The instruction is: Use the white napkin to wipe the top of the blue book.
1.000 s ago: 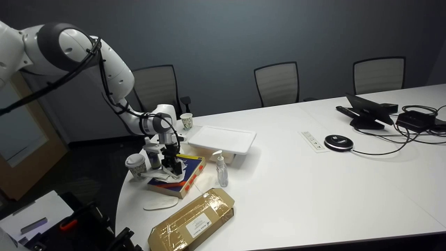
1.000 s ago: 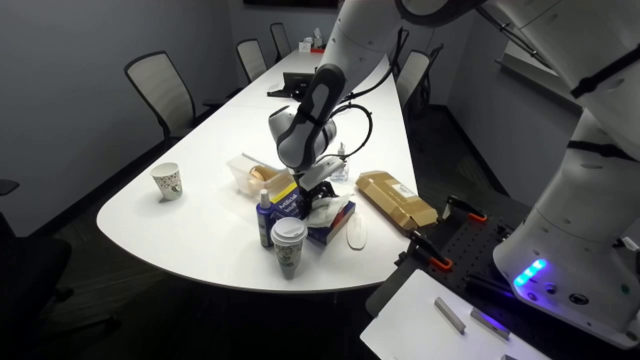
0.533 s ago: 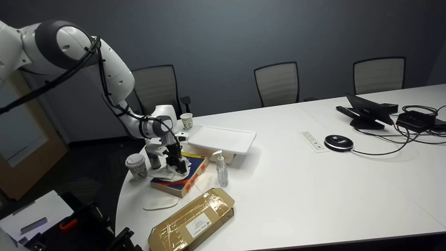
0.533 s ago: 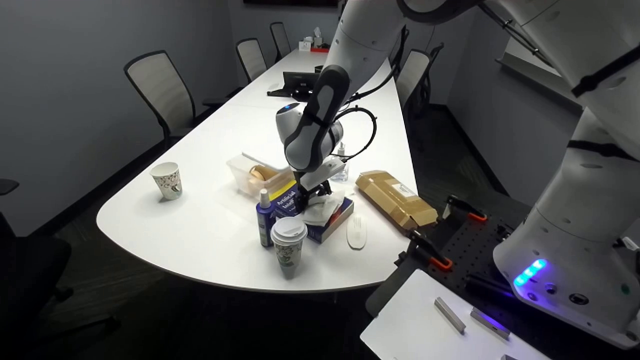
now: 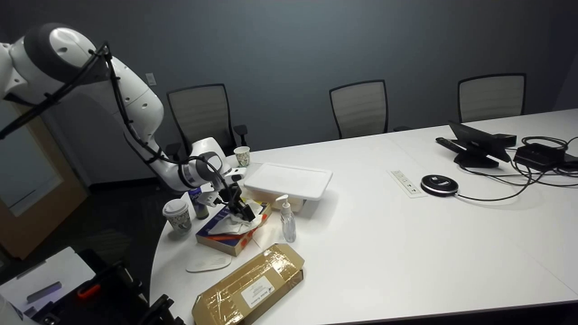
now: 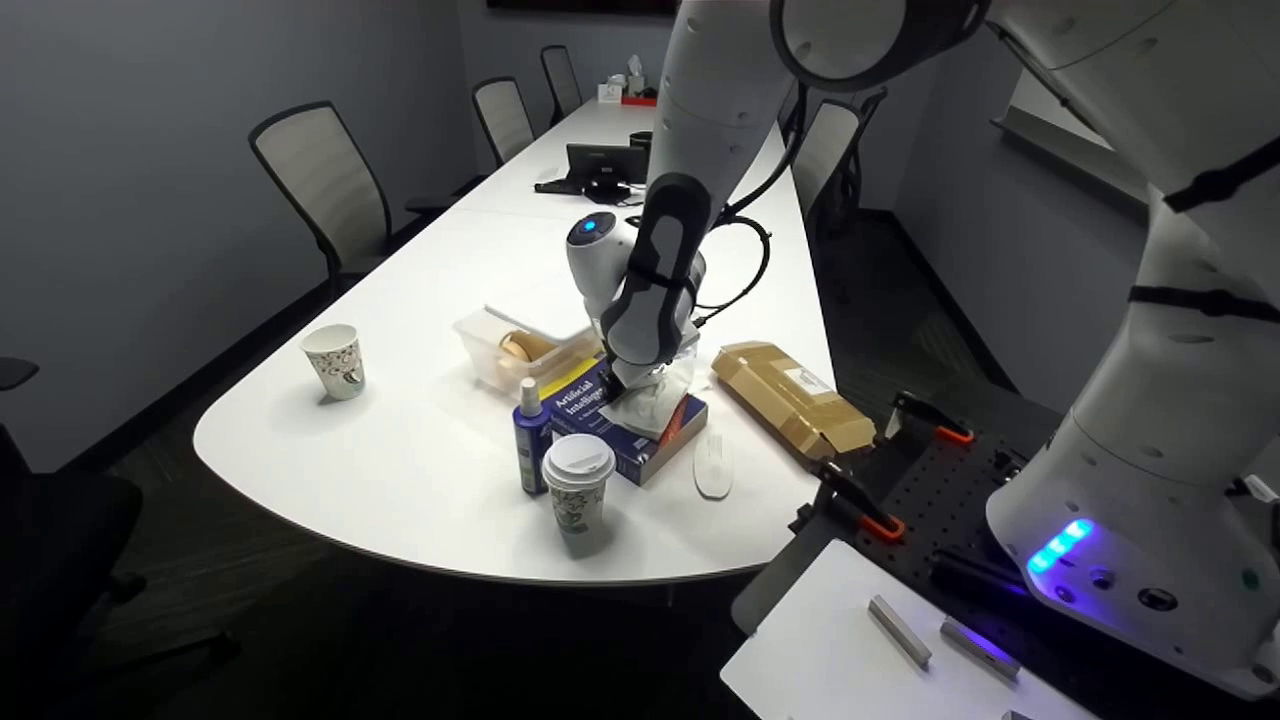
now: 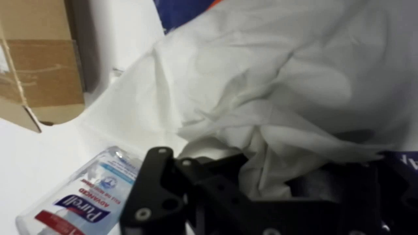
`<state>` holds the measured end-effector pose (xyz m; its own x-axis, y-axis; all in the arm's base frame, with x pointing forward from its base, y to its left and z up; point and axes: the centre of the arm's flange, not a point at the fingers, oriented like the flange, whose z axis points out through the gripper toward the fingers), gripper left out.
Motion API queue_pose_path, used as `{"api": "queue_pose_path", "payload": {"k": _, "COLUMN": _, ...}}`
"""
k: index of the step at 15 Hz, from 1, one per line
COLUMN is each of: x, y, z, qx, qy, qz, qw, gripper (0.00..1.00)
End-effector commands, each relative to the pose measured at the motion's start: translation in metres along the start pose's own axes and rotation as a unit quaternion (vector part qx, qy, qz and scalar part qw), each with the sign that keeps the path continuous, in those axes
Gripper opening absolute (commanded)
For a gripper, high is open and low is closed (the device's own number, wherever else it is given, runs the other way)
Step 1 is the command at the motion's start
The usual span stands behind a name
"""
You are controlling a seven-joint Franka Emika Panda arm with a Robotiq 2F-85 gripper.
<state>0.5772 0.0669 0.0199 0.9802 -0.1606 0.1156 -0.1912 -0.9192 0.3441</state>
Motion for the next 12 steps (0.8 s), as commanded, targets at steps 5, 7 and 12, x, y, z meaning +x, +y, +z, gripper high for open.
{"api": "queue_pose_path", "payload": {"k": 5, "x": -0.027, "y": 0.0, "z": 0.002, "qx": -0.022, "qy": -0.048, "qz": -0.006, "qw": 0.9986, "gripper": 0.0}}
{"api": "queue_pose_path", "payload": {"k": 7, "x": -0.028, "y": -0.003, "z": -0.002, "qx": 0.0, "qy": -0.066, "qz": -0.019, "qw": 0.9976, "gripper": 0.0}}
{"api": "queue_pose_path", "payload": {"k": 12, "x": -0.019, "y": -0.016, "z": 0.002, "qx": 0.08, "qy": -0.067, "qz": -0.039, "qw": 0.9937, "gripper": 0.0}}
